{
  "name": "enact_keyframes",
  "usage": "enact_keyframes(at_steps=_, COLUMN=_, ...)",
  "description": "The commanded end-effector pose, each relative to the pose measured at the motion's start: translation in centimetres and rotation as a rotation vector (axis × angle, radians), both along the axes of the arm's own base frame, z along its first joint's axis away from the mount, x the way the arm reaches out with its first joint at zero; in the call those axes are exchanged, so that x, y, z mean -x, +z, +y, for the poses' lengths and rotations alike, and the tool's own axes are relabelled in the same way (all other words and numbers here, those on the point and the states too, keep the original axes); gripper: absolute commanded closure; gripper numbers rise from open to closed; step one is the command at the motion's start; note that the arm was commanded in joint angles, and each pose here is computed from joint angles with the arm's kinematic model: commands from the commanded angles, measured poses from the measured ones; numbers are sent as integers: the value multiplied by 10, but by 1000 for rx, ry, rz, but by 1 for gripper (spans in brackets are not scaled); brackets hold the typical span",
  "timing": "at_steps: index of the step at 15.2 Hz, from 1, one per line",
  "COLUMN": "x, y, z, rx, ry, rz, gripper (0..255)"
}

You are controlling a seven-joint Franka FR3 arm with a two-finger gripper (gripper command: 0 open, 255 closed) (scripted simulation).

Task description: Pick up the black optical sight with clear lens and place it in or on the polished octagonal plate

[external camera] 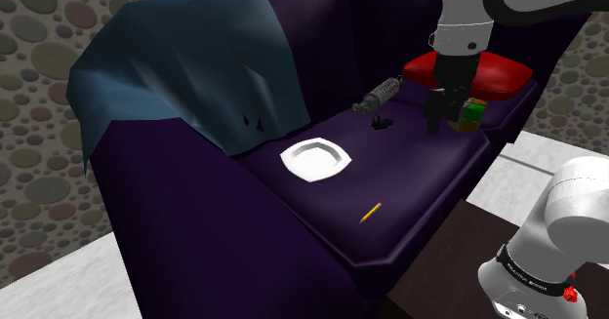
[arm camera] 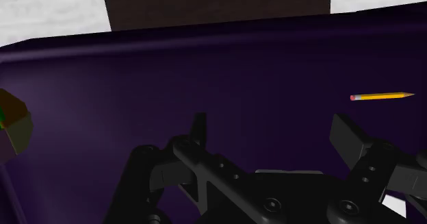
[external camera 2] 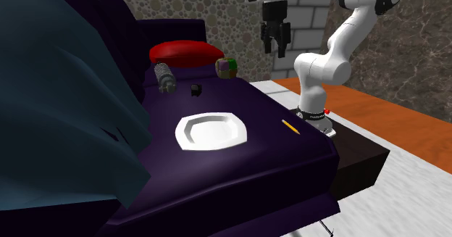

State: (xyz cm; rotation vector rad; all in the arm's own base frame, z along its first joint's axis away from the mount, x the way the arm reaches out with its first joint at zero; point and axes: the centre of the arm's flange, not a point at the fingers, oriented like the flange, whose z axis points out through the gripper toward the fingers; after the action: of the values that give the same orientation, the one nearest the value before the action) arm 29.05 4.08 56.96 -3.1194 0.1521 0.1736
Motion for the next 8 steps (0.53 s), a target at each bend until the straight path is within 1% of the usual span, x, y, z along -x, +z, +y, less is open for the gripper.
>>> enact_keyframes(at_steps=1, x=0, y=0, z=0, rx=0, ry=0, rz=0, gripper=0)
enact_keyframes(at_steps=8, x=-38, y=-30, z=-74, rx=-10, ry=242, rz=-28, gripper=0)
